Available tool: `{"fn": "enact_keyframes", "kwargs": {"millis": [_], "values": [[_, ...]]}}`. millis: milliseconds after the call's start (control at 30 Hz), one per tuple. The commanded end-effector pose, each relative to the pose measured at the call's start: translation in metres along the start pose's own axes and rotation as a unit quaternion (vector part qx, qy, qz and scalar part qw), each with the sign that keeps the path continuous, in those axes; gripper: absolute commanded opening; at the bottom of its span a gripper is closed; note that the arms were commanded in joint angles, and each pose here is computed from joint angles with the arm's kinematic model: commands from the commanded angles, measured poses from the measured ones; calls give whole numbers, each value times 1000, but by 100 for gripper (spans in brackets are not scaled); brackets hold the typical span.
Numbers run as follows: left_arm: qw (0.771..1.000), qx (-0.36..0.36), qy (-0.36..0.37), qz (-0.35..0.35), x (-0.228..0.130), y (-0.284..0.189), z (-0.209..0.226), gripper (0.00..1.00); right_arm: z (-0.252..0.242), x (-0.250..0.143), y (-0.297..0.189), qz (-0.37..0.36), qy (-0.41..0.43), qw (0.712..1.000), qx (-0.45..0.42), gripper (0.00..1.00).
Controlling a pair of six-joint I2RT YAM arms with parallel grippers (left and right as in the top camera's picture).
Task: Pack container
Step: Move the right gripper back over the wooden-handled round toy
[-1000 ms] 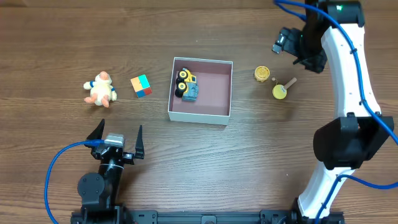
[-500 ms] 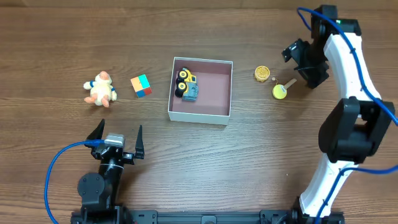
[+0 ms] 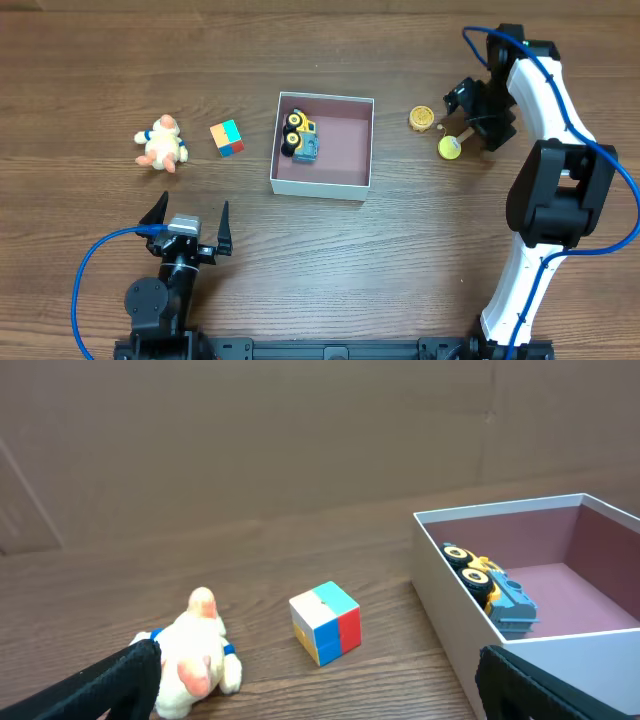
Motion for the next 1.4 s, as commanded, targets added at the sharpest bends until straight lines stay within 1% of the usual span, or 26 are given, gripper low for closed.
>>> {"fn": "enact_keyframes", "kwargs": {"millis": [0,100,333,567,1300,1333,1367], "values": [[1000,0,5,-3,0,0,0,100,-5,-3,15,7,-2,1000,-4,100],[1000,0,5,-3,0,0,0,100,-5,0,15,0,-16,1000,-3,100],[1000,0,5,-3,0,0,0,100,-6,3,16,-14,-16,1000,-7,100],[1000,0,5,-3,0,0,0,100,-7,1,28,-14,-16,1000,-6,100],[1000,0,5,-3,0,0,0,100,-5,5,28,-26,-29,999,-1,100],[1000,0,5,-3,0,0,0,100,-5,5,28,-26,-28,999,-1,99],[1000,0,5,-3,0,0,0,100,-5,5,28,-26,-28,999,-1,95]]}}
Point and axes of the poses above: each gripper's point midway between its finger pads, its own y axis out along the fingers, its own z axis along the line the jaws close on, x = y × z, the point moved 8 cm from there along -y, back along the fingers, and after that the axes turned 9 degrees about -y, right-handed, at the moved point
